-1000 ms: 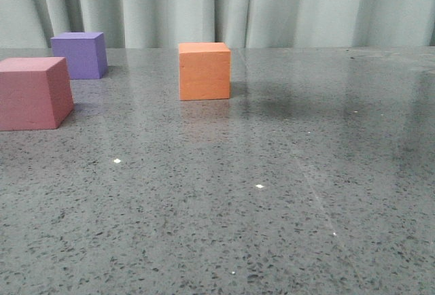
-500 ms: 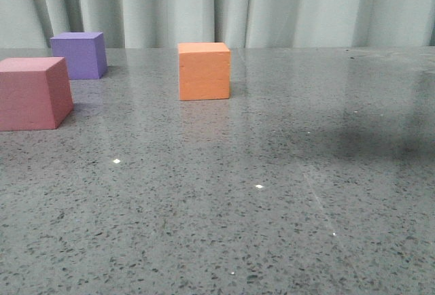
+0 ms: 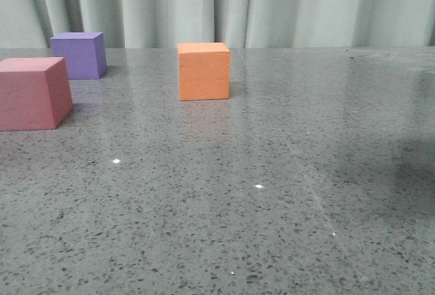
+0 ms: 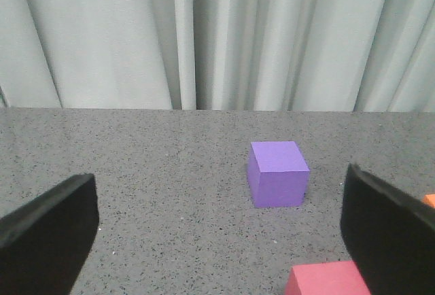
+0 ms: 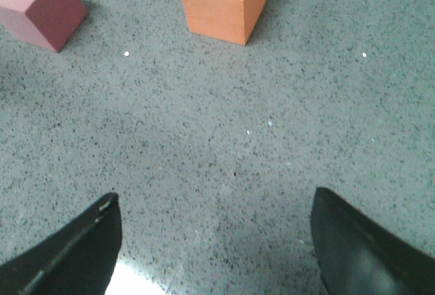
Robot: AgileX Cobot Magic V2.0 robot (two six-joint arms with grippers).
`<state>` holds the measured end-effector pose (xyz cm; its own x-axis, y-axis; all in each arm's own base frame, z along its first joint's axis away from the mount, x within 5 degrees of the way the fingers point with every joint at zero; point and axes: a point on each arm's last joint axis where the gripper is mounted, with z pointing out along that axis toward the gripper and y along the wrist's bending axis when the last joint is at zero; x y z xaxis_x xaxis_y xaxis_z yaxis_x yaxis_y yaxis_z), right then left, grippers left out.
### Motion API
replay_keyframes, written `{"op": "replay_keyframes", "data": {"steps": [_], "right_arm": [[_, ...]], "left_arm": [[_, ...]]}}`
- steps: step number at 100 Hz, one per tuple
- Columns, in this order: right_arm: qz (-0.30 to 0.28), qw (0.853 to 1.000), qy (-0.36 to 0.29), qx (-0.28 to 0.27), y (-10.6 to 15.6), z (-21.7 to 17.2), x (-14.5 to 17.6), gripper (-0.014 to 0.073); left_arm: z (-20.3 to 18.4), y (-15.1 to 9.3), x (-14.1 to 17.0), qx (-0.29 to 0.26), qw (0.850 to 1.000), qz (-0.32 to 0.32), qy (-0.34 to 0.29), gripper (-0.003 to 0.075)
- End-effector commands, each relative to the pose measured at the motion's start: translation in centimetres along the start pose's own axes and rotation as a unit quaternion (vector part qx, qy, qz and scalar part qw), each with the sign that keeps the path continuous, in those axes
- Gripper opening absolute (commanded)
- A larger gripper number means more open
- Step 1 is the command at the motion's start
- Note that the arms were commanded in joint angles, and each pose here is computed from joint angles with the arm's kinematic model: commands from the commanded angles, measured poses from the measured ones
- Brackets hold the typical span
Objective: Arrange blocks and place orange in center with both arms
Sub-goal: 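Move the left gripper over the orange cube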
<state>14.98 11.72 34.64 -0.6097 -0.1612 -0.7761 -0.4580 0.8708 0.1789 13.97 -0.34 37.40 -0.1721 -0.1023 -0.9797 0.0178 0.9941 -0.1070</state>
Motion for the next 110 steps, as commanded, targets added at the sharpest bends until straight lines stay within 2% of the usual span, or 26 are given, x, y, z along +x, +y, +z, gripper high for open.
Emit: {"op": "replay_keyframes", "data": {"steps": [1, 26, 40, 49, 62, 75, 86, 88, 89, 90, 102, 110], "right_arm": [[-0.011, 0.998, -0.054, -0.010, 0.0, -1.3, -0.7, 0.0569], [-0.011, 0.998, -0.058, -0.011, -0.1, -1.6, -0.2, 0.0569], [-0.012, 0.998, -0.059, -0.011, -0.1, -1.6, -0.3, 0.0569], [-0.012, 0.998, -0.064, -0.013, -0.1, -1.6, -0.3, 0.0569], [-0.011, 0.997, -0.069, -0.015, 0.0, -1.6, -0.4, 0.0569], [-0.011, 0.997, -0.070, -0.015, 0.0, -1.6, -0.5, 0.0569], [-0.011, 0.997, -0.070, -0.016, 0.0, -1.6, -0.5, 0.0569], [-0.011, 0.997, -0.070, -0.016, 0.0, -1.6, -0.5, 0.0569], [-0.011, 0.997, -0.070, -0.016, 0.0, -1.6, -0.5, 0.0569], [-0.011, 0.997, -0.070, -0.016, 0.0, -1.6, -0.5, 0.0569], [-0.011, 0.997, -0.070, -0.016, 0.0, -1.6, -0.5, 0.0569], [-0.011, 0.997, -0.070, -0.016, 0.0, -1.6, -0.5, 0.0569]], "left_arm": [[-0.1, -0.1, -1.7, 0.003, 0.999, -0.002, -0.046, 0.0692], [2.1, -1.7, -3.2, 0.043, 0.999, 0.012, 0.011, 0.0692], [4.8, -3.8, -4.7, 0.088, 0.991, 0.077, 0.058, 0.0692], [6.8, -5.3, -5.5, 0.118, 0.979, 0.139, 0.089, 0.0692], [9.8, -7.6, -6.0, 0.162, 0.951, 0.222, 0.140, 0.0692], [12.3, -10.0, -6.4, 0.215, 0.921, 0.275, 0.170, 0.0692], [14.3, -12.1, -6.1, 0.283, 0.886, 0.314, 0.190, 0.0692], [14.6, -12.4, -6.0, 0.298, 0.873, 0.334, 0.195, 0.0692], [14.7, -12.5, -6.2, 0.303, 0.873, 0.334, 0.188, 0.0692], [14.9, -12.7, -5.9, 0.313, 0.864, 0.343, 0.197, 0.0692], [16.7, -14.3, -5.9, 0.376, 0.827, 0.361, 0.208, 0.0692], [17.7, -15.1, -6.2, 0.399, 0.817, 0.360, 0.210, 0.0692]]}}
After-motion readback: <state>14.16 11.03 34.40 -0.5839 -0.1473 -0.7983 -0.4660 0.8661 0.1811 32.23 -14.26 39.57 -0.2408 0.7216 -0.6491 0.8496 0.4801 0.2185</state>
